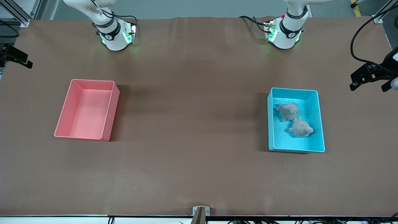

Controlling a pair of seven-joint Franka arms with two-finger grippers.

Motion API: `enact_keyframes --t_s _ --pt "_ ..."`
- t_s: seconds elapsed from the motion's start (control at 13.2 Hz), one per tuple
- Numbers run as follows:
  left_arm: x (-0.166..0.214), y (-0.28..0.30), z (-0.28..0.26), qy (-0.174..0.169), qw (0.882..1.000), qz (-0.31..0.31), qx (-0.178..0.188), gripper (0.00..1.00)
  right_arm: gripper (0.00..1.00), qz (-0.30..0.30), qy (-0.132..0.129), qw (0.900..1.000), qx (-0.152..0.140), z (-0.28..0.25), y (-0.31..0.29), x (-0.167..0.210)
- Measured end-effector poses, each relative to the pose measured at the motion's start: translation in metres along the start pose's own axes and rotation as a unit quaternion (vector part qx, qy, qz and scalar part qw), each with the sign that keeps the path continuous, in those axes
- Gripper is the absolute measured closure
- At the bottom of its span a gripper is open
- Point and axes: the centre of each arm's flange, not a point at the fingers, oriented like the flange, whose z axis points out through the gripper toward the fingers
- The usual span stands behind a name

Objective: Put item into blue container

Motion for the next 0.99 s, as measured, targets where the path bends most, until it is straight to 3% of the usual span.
enact_keyframes --t_s 0.99 --pt "0.0007 -0.0016 -0.0052 0.005 1.0 -0.004 -0.011 0.0 0.0 0.0 -0.004 1.0 0.012 -0.0043 0.0005 -0.0084"
